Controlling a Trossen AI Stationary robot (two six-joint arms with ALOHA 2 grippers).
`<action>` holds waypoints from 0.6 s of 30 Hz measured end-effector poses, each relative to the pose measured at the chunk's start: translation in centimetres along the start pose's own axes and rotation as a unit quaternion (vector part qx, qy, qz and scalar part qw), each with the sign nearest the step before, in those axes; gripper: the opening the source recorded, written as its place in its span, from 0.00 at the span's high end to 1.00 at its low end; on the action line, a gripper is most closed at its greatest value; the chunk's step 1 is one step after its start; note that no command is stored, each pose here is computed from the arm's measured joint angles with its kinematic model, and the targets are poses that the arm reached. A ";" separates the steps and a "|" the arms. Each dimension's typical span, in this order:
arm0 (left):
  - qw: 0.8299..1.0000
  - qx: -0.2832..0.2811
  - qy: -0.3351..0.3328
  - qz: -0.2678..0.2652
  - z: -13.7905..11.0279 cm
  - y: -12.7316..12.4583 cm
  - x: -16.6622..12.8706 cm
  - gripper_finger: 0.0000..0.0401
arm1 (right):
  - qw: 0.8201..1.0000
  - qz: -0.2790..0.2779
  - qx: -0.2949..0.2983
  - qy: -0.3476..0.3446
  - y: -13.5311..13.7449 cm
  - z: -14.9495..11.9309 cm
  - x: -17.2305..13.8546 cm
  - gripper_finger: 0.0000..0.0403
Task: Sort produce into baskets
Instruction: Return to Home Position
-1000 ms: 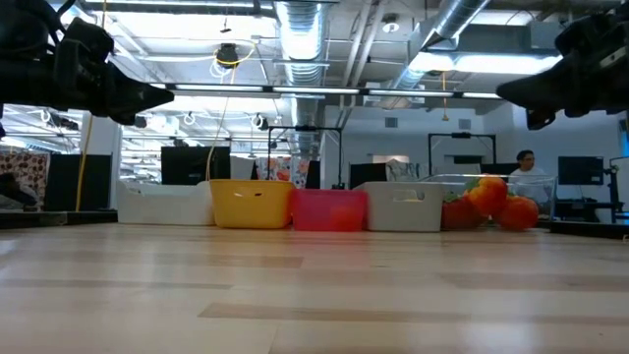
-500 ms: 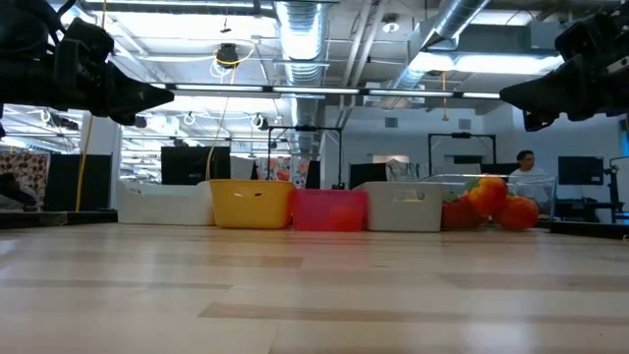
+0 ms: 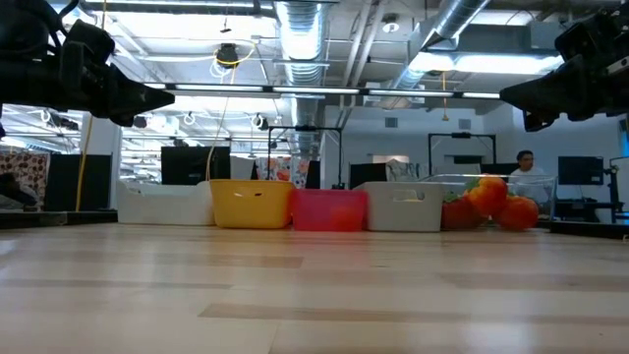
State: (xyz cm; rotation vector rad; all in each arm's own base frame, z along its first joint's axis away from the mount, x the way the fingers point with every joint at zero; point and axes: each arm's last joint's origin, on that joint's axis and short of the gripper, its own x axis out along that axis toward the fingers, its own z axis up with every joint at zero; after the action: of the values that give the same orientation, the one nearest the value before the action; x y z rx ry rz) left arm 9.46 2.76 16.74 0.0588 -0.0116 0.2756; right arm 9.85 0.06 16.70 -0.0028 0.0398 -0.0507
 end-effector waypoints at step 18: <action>1.000 0.000 0.000 0.001 0.0 0.0 0.0 1.00 | 1.000 -0.001 0.000 0.000 0.0 0.0 0.0 0.91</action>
State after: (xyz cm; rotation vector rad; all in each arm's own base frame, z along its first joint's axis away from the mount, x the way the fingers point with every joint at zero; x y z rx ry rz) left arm 9.46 2.77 16.74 0.0590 -0.0110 0.2770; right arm 9.86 0.06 16.69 -0.0020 0.0400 -0.0518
